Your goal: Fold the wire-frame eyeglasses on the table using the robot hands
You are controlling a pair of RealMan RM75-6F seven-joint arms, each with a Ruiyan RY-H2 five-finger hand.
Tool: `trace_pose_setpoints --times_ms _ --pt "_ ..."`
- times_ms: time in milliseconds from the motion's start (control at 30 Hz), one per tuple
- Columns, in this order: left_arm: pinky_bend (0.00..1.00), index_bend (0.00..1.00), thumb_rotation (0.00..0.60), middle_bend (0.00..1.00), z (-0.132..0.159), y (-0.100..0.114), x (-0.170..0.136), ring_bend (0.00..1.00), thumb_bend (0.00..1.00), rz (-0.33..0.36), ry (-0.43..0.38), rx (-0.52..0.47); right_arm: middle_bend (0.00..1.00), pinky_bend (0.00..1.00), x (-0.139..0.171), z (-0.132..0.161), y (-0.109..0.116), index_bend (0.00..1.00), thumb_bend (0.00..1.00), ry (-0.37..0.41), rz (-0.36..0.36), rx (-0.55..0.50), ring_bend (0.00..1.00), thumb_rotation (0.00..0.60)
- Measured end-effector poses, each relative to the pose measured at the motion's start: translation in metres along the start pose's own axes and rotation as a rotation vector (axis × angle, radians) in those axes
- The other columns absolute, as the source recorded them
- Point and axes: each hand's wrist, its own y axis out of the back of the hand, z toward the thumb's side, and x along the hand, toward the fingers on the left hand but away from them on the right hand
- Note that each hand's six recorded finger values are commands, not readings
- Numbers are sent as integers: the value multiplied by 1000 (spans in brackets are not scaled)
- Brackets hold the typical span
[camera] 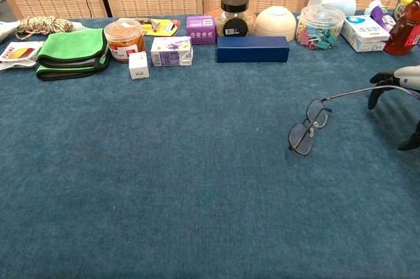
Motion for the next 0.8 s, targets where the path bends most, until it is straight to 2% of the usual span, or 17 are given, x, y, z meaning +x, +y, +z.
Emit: trace_pose_setpoints --times_ms 167,333,467,633,800 --pt "0 0 446 0 3 1 0 0 425 2 -3 4 17 0 3 -9 8 249 8 0 -19 -82 0 600" --pt "0 0 446 0 4 1 0 0 425 3 -3 6 16 0 8 -13 28 240 8 20 -67 -165 0 600" --pt "0 0 447 0 6 0 0 0 425 1 -6 6 16 0 14 -10 44 228 8 60 -102 -252 0 600" --pt "0 0 448 0 7 -1 -1 0 425 3 -5 5 18 0 22 -6 59 212 8 119 -138 -309 0 600" --pt "0 0 447 0 7 -5 -3 0 425 -13 -1 0 25 0 27 -1 68 190 7 166 -143 -413 0 600"
